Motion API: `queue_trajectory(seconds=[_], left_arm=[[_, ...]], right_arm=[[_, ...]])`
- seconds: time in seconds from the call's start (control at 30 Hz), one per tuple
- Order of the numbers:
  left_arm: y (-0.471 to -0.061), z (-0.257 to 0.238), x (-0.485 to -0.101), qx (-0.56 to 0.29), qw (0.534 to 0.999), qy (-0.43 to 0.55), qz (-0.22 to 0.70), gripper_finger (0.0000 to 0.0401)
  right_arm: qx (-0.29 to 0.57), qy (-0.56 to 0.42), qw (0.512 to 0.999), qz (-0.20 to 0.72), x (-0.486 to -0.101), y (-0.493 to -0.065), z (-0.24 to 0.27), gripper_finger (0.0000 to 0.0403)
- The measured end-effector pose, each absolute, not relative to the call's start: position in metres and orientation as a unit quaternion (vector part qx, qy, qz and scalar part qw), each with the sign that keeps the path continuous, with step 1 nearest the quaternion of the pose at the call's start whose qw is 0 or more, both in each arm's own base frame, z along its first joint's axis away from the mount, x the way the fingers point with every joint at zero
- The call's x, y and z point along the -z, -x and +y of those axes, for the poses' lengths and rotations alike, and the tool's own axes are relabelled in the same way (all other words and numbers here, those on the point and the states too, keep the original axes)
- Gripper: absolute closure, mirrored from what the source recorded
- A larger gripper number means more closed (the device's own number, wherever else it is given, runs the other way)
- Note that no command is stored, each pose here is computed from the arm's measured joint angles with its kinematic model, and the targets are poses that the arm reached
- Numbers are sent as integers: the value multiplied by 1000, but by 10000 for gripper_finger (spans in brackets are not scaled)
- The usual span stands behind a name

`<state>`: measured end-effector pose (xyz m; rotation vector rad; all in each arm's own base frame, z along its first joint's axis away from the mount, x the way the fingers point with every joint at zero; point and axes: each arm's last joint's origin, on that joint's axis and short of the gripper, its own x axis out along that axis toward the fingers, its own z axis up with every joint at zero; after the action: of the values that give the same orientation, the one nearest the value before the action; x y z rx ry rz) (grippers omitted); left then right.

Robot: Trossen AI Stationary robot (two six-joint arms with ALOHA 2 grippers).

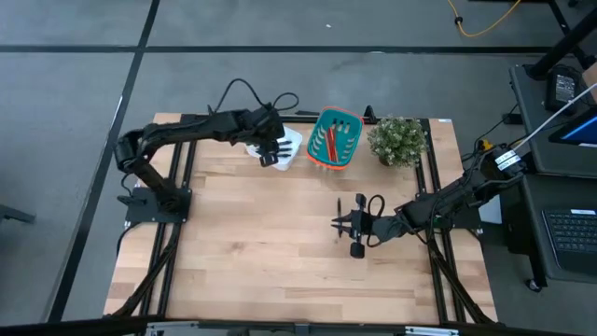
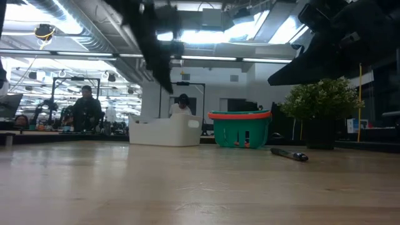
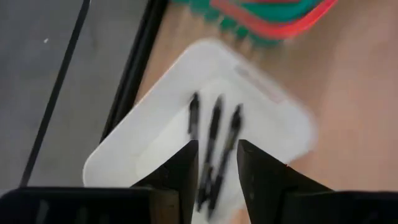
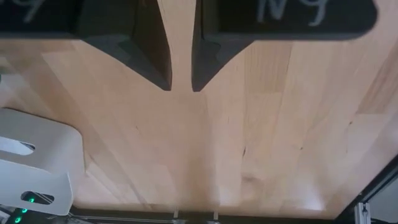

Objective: Sort pens & pencils
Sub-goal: Put the black pen into the white bin

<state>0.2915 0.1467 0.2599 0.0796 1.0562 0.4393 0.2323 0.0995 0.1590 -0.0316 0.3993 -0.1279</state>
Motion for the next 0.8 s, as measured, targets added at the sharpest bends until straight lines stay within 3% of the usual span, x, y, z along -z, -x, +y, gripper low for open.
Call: queue_trajectory(seconds=[0.2,0.37,0.8], left_arm=[[-281,108,-315,-185,876,-12,445,296],[-258,67,-328,-155,906,7,394,296],[-206,-27,-259,1,984,12,178,295]], right_arm=[[66,2,978,198,-159,-232,100,338],[70,-24,977,199,-158,-232,100,338],[84,-130,972,175,-166,-237,102,338]])
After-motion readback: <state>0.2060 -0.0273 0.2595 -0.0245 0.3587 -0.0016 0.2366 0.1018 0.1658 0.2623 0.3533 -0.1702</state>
